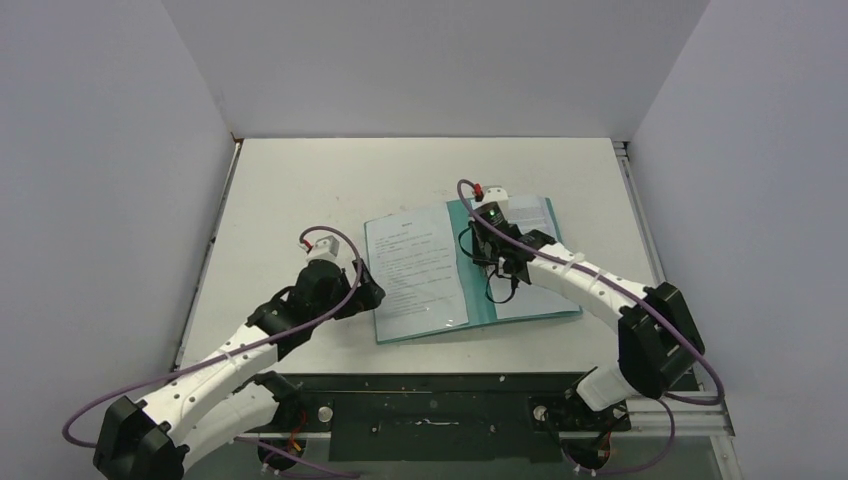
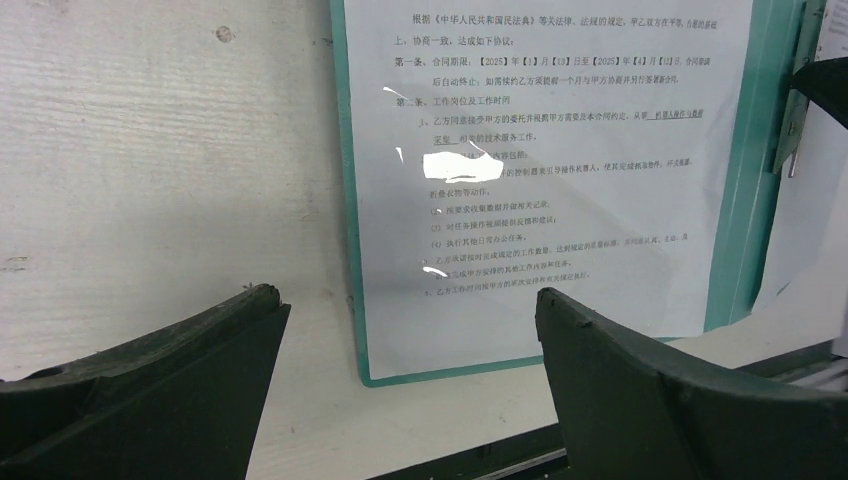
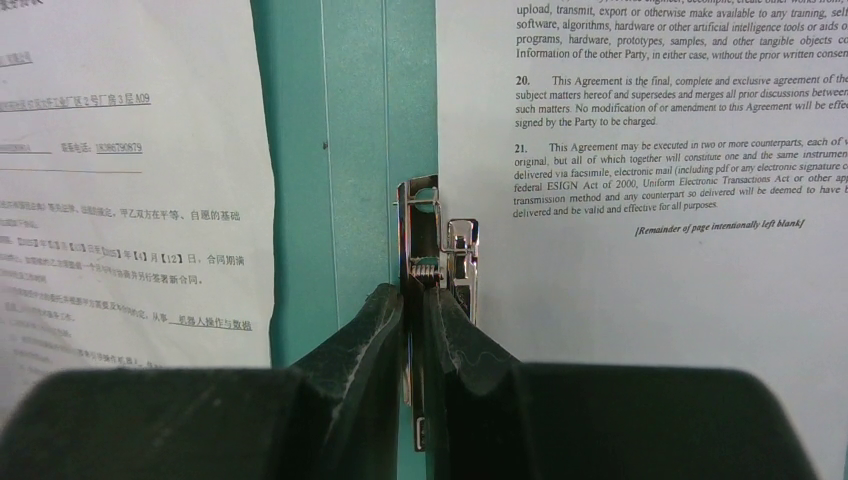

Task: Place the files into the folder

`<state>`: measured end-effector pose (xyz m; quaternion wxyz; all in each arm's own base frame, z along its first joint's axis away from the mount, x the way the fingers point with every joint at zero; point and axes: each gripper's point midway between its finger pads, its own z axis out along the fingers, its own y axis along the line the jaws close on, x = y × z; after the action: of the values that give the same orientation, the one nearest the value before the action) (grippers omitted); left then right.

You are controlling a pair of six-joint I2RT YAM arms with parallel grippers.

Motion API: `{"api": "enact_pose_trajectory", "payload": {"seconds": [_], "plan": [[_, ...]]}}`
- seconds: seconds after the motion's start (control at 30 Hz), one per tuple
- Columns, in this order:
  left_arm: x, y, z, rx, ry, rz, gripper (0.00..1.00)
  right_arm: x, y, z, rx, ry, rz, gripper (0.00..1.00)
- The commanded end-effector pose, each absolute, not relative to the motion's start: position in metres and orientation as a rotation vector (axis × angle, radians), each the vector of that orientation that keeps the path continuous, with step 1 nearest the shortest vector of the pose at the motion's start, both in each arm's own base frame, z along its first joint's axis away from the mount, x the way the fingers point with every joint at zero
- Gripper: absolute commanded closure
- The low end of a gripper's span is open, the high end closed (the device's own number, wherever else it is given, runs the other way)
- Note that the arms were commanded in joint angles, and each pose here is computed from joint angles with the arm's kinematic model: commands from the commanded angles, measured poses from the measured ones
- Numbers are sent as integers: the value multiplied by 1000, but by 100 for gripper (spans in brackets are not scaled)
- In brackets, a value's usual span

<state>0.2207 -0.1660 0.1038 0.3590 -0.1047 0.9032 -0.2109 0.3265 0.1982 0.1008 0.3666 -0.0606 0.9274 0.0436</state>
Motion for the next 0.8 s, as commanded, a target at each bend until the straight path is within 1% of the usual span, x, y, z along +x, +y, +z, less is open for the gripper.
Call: {"api": "enact_pose_trajectory", "payload": {"seconds": [0.0, 0.13, 0.63, 0.73, 0.77], "plan": [[228, -183, 132, -307, 2199, -799, 4, 325, 196, 138, -130, 2313, 220, 95], [223, -188, 143, -318, 2117, -942, 4, 317, 198, 154, -133, 2298, 284, 95], [205, -191, 140, -387, 2061, -1159, 4, 297, 198, 220, -130, 2211, 425, 95], [202, -200, 151, -367, 2013, -1270, 2, 294, 197, 230, -129, 2196, 440, 95], [200, -203, 152, -365, 2006, -1304, 2, 292, 198, 231, -133, 2197, 449, 95]]}}
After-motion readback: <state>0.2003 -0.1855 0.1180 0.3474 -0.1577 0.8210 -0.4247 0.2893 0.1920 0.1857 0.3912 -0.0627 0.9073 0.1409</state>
